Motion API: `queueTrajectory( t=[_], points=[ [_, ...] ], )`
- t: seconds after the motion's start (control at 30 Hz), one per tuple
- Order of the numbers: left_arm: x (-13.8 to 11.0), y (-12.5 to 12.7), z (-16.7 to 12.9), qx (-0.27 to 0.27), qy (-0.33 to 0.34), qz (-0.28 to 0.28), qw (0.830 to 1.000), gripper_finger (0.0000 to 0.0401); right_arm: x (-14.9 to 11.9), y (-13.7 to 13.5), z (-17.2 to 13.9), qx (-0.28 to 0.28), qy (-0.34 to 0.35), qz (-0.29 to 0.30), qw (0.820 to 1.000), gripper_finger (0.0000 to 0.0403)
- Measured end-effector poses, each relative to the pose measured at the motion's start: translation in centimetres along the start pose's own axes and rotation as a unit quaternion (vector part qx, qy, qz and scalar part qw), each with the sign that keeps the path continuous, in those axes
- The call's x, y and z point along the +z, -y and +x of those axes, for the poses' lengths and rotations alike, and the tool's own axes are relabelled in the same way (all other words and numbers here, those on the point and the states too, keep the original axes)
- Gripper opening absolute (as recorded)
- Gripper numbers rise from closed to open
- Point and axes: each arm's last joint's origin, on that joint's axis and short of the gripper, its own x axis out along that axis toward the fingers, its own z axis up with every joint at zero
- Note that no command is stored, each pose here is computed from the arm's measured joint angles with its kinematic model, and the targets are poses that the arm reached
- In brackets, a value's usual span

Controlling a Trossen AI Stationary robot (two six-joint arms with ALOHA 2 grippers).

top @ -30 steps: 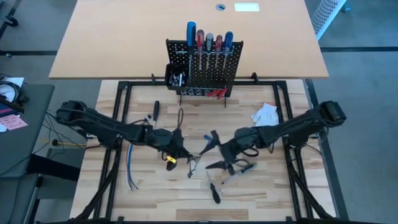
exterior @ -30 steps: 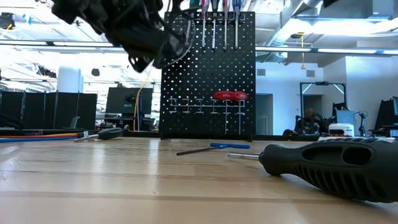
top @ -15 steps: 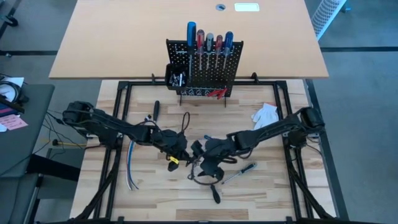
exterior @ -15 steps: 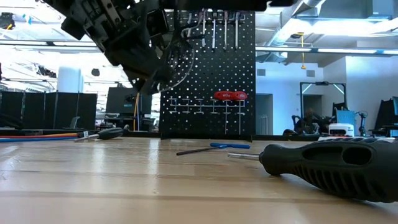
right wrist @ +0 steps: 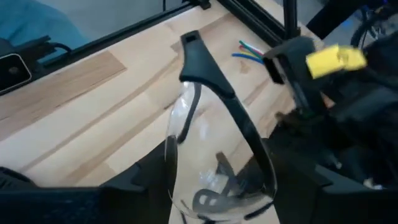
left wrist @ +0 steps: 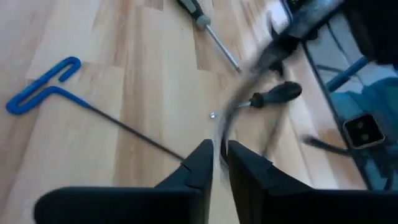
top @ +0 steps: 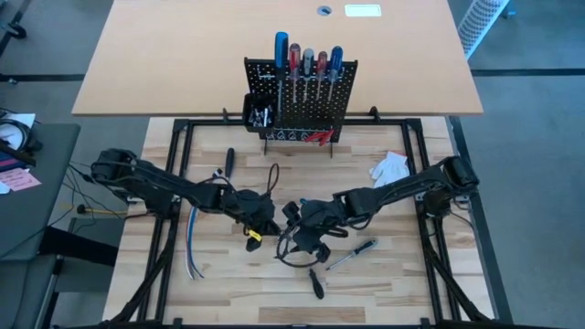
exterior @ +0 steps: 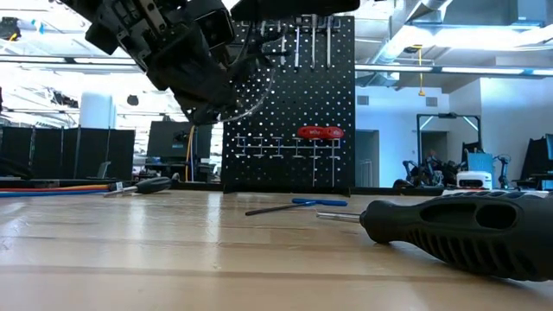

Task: Hang tools onto peg board
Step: Hang the black safety glasses into the black bin on the black pegboard

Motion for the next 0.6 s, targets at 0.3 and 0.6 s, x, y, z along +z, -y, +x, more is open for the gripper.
queueTrajectory(
  t=[0.3, 0.6],
  points=[
    [-0.7, 0.4, -2.6, 0.116, -0.047, 0.046, 0.991, 0.0086, -2.4, -0.6, 0.5, -0.002, -0.058, 0.099, 0.993, 0.0205],
    [-2.7, 5.3, -1.6, 0.223, -0.02, 0.174, 0.959, 0.0079, -5.0, -1.4, -4.7, -0.134, 0.01, 0.184, 0.974, 0.0205]
  ],
)
